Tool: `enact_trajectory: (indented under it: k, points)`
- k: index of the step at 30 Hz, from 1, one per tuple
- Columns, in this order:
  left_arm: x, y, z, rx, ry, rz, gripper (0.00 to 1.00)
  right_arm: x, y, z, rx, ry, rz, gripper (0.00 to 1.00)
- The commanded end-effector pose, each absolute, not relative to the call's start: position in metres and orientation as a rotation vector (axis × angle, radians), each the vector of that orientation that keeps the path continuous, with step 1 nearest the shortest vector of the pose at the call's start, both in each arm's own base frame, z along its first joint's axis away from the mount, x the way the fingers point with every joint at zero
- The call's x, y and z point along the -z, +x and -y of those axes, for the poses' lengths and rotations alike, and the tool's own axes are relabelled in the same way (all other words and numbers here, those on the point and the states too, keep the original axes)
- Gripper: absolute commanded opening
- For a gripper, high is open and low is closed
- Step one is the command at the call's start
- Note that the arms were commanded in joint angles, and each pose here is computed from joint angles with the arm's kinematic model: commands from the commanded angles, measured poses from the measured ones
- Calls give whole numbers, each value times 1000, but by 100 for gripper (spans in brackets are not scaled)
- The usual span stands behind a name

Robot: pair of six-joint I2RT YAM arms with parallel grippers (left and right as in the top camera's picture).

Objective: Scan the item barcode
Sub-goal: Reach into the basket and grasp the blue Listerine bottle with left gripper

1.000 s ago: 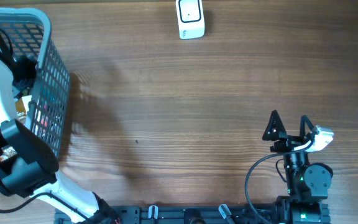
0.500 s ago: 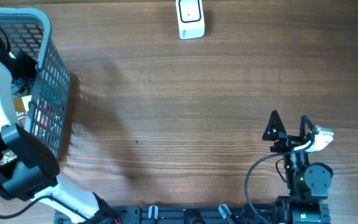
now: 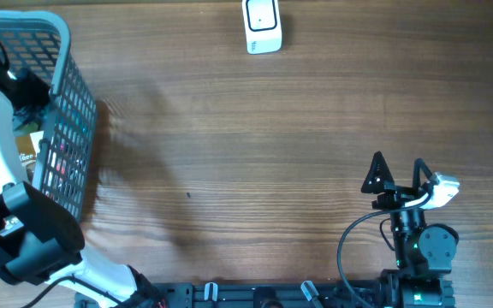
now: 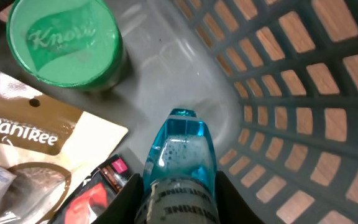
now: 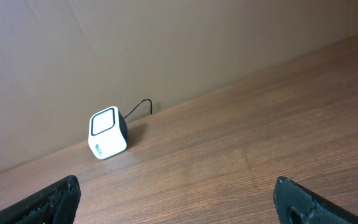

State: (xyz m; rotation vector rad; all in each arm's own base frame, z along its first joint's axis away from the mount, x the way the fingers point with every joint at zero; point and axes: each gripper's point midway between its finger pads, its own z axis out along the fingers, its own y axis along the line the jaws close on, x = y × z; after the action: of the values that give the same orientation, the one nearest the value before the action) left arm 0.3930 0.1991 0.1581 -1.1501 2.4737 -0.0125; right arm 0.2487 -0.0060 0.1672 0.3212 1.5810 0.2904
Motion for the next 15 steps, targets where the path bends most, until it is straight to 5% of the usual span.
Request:
enact_trajectory:
  k: [1,15]
  points:
    - [-167,392,-196,27,-1143,-2464,10,-168,249,6,-279,305,-1578,100]
    - [-201,384,-192,30,-1140,-2390,4,-168,249,6,-280,305,-1578,100]
